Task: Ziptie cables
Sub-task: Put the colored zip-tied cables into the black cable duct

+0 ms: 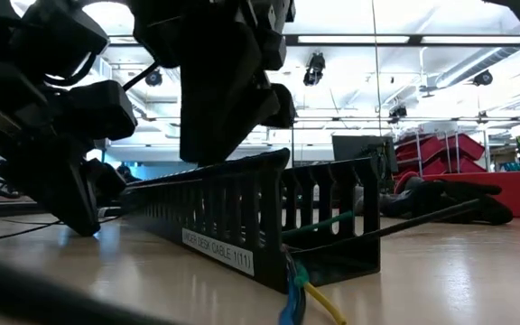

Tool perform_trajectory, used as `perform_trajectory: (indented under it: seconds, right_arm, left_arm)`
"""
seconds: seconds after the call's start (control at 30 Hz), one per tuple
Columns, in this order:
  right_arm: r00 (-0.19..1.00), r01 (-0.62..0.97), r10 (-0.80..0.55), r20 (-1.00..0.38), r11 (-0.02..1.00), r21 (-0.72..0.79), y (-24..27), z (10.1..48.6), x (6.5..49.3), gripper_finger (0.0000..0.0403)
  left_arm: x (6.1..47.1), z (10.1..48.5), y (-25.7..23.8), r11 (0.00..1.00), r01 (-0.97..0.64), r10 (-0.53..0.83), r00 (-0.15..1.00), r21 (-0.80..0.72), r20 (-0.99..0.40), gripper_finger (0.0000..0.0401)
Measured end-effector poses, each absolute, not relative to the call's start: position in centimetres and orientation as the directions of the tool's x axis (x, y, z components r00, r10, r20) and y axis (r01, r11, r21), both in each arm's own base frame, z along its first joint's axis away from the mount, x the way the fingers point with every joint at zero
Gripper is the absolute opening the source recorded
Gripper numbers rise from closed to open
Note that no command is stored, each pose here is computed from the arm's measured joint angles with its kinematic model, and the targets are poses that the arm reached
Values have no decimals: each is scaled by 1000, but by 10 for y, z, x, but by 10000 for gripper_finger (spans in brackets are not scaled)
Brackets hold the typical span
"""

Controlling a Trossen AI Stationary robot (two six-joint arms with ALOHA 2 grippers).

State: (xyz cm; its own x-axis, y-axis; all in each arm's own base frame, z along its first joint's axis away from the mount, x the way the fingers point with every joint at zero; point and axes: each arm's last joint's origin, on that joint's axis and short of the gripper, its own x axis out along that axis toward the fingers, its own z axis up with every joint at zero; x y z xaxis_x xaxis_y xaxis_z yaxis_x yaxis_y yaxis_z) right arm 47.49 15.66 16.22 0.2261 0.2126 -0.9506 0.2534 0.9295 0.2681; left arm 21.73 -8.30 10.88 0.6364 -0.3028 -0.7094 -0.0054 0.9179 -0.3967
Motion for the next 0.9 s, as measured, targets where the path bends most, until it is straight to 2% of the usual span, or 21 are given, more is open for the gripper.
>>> perform_trajectory:
  seconds: [0.13,0.27,0.4,0.6,0.9]
  right_arm:
    - [246,270,218,-944,921,283,158,160,477,103]
    - [222,288,216,-951,917,276,160,141,480,101]
    - [199,310,202,-959,915,257,160,131,480,76]
    - [195,311,174,-965,922,229,158,131,479,9]
    - [149,344,154,-977,918,198,146,132,477,3]
  left_arm:
    - [217,109,-83,919,-20,-290,642,-394,-710,0]
    - [218,109,-83,916,-28,-288,648,-400,-705,0]
    - [218,109,-83,910,-44,-288,649,-413,-704,0]
    - [217,109,-86,895,-47,-314,640,-444,-701,0]
    - [211,109,-99,878,-30,-364,607,-478,-706,0]
